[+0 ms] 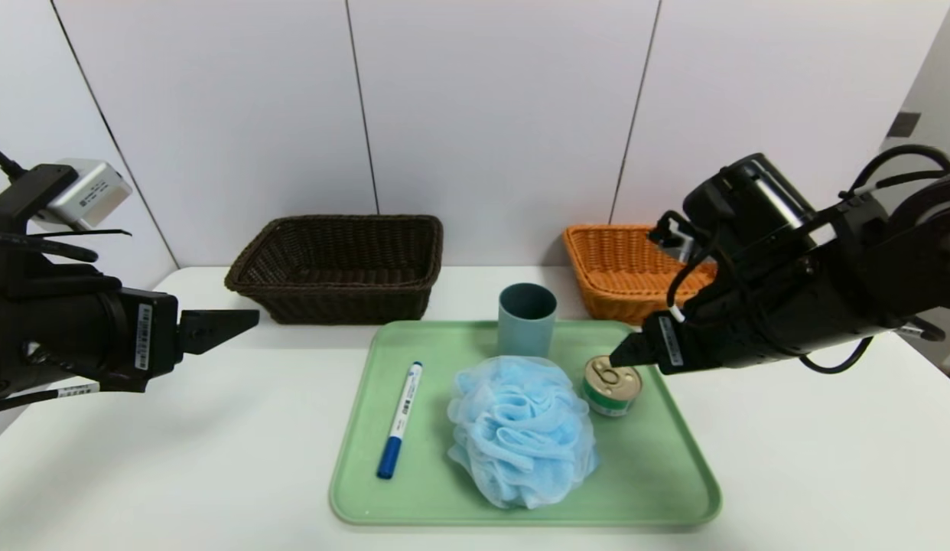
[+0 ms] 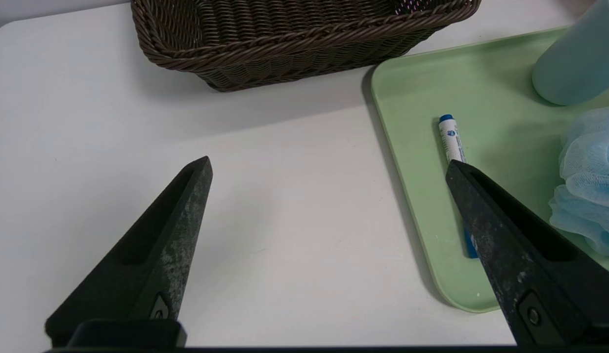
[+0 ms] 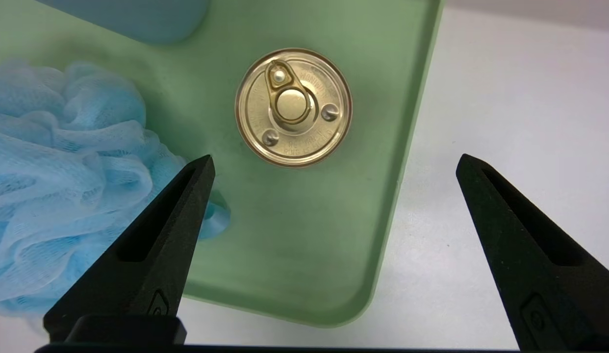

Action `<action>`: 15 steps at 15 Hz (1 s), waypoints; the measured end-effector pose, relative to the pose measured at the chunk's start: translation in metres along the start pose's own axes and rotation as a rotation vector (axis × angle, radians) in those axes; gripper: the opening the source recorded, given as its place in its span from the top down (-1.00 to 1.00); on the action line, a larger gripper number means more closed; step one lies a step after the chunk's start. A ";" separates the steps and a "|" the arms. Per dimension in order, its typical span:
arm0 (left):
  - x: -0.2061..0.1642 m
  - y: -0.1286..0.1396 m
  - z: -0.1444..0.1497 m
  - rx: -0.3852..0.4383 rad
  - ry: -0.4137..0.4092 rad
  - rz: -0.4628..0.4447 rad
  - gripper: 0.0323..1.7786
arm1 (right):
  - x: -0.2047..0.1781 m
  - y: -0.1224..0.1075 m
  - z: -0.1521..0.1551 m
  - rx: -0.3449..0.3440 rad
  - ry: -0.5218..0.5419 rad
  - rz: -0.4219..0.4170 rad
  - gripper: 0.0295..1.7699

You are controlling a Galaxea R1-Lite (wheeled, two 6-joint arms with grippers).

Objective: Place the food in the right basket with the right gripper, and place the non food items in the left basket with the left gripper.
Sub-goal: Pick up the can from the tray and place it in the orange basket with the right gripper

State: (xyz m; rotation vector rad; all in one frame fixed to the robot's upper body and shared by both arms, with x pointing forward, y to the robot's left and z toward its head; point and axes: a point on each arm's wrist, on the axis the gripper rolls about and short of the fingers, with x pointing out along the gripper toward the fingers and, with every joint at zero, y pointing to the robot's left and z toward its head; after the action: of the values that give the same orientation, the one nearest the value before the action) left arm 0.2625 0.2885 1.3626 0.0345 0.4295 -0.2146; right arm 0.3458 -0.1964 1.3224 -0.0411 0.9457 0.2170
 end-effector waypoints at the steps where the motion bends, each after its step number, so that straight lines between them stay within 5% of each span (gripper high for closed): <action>1: 0.000 0.000 0.001 -0.006 0.000 0.000 -0.90 | 0.006 0.003 -0.001 -0.009 0.015 0.000 -0.92; 15: 0.005 0.000 0.001 -0.025 0.010 -0.001 -0.90 | 0.041 0.011 -0.027 -0.026 -0.028 0.002 -0.92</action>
State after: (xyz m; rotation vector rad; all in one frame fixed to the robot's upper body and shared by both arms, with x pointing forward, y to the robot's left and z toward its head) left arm 0.2675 0.2870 1.3610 0.0109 0.4426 -0.2096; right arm 0.3451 -0.1819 1.2746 -0.0611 0.9152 0.2314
